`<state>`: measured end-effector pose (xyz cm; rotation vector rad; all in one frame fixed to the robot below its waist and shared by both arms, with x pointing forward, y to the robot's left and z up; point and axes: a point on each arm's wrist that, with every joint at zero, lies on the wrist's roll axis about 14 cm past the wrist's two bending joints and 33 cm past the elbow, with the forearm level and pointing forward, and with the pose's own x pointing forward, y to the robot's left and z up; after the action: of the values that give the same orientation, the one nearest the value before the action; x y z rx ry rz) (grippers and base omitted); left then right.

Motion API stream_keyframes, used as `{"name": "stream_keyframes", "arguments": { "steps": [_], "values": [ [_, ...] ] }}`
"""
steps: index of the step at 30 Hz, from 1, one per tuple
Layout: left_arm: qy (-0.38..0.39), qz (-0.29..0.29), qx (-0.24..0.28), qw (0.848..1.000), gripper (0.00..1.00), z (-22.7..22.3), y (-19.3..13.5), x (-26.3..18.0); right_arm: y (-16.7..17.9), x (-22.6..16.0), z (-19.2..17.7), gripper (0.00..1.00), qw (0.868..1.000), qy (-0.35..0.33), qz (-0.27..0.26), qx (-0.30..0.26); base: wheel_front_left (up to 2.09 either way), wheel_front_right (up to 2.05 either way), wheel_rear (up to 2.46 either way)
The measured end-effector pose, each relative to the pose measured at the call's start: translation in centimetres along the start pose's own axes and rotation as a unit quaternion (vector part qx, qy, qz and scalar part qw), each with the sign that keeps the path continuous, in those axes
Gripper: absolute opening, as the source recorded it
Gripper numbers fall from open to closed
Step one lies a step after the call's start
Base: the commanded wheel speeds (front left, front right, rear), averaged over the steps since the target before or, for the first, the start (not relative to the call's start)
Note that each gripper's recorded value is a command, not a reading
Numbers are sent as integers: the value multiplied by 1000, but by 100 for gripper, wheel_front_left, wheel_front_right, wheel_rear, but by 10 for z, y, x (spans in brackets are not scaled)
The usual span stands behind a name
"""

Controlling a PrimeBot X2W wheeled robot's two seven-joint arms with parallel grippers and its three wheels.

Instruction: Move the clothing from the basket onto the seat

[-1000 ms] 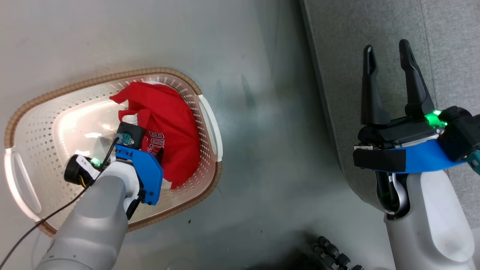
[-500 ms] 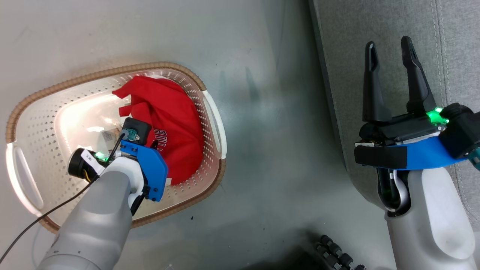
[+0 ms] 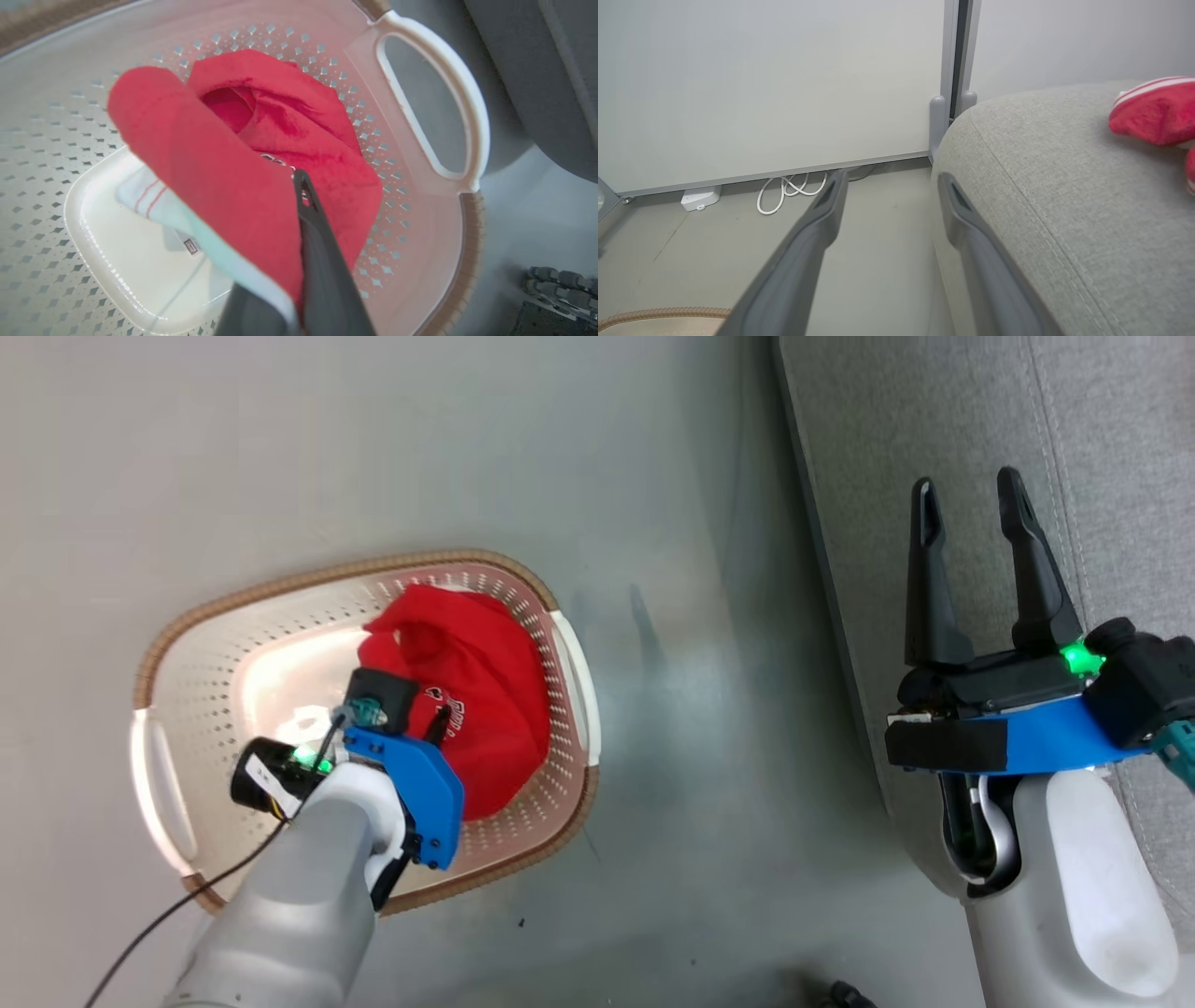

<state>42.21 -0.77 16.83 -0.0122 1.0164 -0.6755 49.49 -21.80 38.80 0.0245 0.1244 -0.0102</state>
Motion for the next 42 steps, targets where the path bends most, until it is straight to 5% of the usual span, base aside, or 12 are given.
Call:
{"name": "stream_keyframes", "arguments": {
  "steps": [22, 30, 42],
  "values": [
    [-202, 26, -10, 979, 0, 91, -23, -110, 29, -44, 54, 100, 999, -43, 27, 15, 0, 0, 0],
    [-288, 27, 9, 957, 0, 138, -33, -160, 36, -67, 70, 100, 998, -58, 35, 16, 0, 0, 0],
    [-423, 1, 72, 903, 0, 209, -82, -242, 40, -104, 91, 100, 996, -82, 43, 17, 0, 0, 0]
  ]
}}
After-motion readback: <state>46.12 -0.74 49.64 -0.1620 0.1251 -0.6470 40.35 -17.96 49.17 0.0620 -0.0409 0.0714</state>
